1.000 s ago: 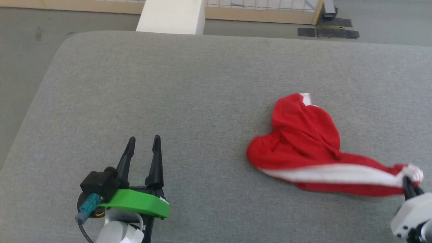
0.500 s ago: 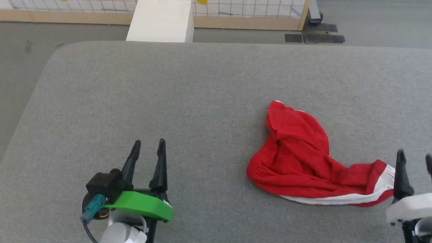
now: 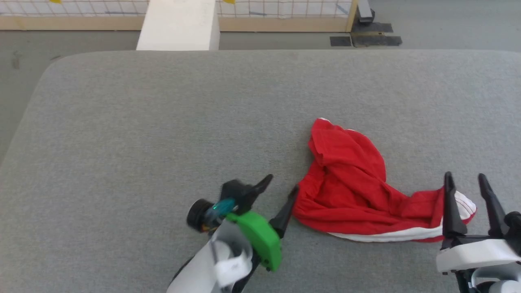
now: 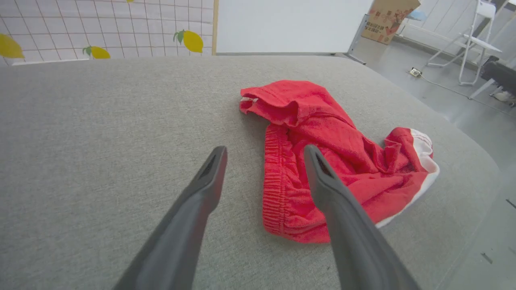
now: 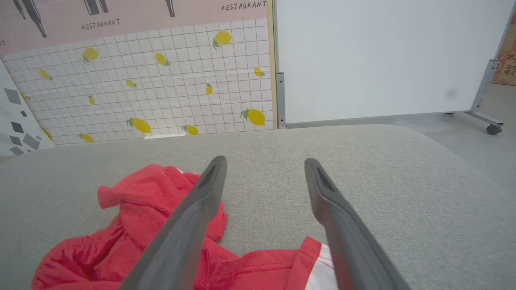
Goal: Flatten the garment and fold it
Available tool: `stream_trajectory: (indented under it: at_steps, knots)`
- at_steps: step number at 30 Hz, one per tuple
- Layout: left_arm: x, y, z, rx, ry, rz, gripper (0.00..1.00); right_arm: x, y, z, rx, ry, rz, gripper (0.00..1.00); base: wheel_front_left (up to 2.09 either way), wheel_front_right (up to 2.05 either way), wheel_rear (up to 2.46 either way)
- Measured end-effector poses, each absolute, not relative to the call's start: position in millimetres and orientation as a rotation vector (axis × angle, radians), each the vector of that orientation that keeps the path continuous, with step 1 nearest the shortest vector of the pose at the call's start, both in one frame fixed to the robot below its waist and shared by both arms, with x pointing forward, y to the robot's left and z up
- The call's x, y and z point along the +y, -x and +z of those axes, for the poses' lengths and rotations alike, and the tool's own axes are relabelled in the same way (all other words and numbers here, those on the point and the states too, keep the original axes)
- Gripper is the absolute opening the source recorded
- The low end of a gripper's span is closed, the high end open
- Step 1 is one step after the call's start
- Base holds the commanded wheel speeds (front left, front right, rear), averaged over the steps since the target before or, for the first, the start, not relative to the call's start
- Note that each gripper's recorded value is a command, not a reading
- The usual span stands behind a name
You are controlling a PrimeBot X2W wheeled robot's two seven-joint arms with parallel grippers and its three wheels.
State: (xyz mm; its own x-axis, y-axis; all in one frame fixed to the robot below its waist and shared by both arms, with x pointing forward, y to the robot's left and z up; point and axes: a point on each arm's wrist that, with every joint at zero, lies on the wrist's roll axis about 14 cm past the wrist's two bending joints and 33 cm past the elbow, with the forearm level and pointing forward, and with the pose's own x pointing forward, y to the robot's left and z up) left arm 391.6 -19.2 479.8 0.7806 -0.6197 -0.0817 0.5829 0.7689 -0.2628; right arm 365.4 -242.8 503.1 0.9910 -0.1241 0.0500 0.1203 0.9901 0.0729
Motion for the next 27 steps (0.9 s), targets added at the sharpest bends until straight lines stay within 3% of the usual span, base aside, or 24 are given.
stream_trajectory:
  at_steps: [10, 16, 17, 18, 19, 27]
  knots:
    - [-52, -397, 428, 0.54, 0.068, -0.785, 1.0, -242, -362, 492, -0.02, -0.079, -0.125, 1.0, 0.0, 0.0, 0.0]
    - [-64, -395, 418, 0.664, 0.04, -0.826, 1.0, -244, -360, 489, -0.008, -0.084, -0.135, 1.0, 0.0, 0.0, 0.0]
    - [-67, -394, 418, 0.674, 0.046, -0.837, 0.51, -244, -360, 488, -0.006, -0.085, -0.136, 1.0, 0.0, 0.0, 0.0]
    - [-69, -393, 418, 0.676, 0.045, -0.845, 0.17, -245, -359, 488, -0.005, -0.085, -0.136, 1.0, 0.0, 0.0, 0.0]
    - [-71, -393, 420, 0.67, 0.049, -0.851, 0.0, -244, -359, 488, -0.005, -0.085, -0.136, 1.0, 0.0, 0.0, 0.0]
    - [-55, -420, 453, 0.491, 0.215, -0.732, 0.0, -239, -364, 492, -0.019, -0.096, -0.117, 1.0, 0.0, 0.0, 0.0]
